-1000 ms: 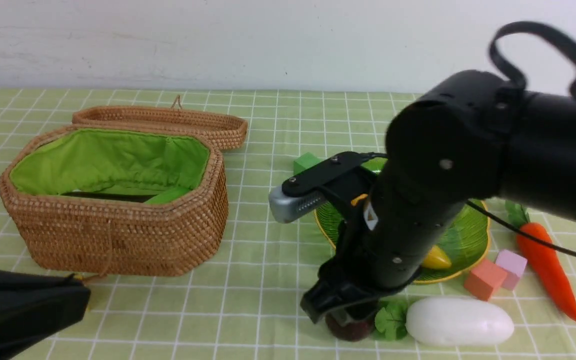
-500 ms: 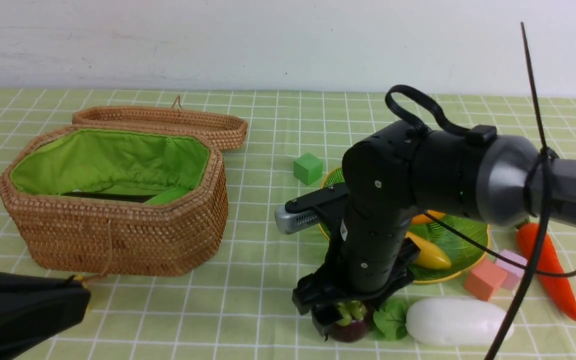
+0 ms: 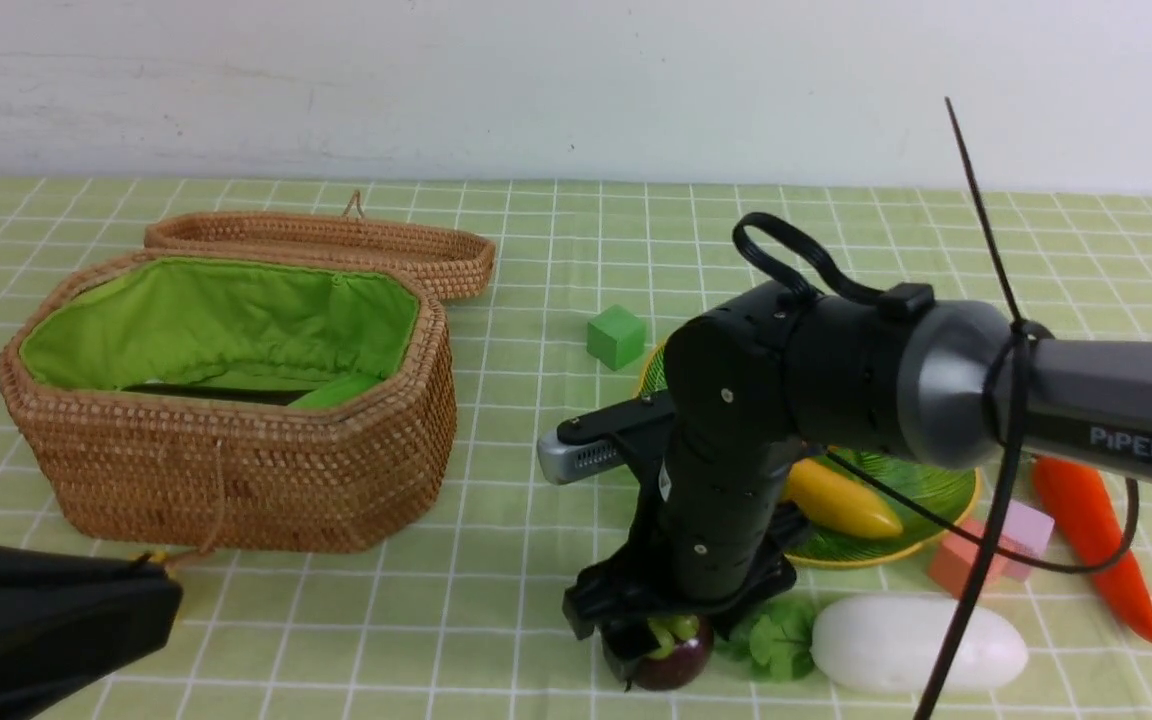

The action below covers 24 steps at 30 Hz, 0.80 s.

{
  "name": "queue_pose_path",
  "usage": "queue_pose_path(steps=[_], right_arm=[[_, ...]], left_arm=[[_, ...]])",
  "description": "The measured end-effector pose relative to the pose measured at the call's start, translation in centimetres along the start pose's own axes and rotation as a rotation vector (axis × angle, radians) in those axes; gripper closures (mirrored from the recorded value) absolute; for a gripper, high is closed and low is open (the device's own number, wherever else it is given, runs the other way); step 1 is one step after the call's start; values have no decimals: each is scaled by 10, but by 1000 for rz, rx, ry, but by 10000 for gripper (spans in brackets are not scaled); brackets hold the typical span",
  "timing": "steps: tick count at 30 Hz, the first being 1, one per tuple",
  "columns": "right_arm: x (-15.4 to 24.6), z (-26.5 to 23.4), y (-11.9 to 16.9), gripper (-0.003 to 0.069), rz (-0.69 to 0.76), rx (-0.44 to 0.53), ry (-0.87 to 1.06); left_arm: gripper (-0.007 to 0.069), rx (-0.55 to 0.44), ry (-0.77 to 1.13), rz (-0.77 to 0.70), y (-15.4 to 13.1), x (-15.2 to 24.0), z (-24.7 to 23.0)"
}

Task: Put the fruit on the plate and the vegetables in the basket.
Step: Use the right arm to grab a mangosteen and put it into the right plate

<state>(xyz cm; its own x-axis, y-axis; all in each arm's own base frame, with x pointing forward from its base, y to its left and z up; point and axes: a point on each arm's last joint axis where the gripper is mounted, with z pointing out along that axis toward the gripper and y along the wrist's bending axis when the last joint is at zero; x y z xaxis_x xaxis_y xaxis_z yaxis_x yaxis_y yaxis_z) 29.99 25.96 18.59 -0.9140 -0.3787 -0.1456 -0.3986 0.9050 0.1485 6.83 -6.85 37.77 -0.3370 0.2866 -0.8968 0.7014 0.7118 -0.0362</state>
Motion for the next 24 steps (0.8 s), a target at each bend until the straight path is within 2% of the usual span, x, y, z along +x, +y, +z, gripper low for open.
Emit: queue_pose_path(steps=[24], right_arm=[[-8,19,1,72,17,-18,-30]], left_arm=[[638,12,42,-10,-1,4,0]])
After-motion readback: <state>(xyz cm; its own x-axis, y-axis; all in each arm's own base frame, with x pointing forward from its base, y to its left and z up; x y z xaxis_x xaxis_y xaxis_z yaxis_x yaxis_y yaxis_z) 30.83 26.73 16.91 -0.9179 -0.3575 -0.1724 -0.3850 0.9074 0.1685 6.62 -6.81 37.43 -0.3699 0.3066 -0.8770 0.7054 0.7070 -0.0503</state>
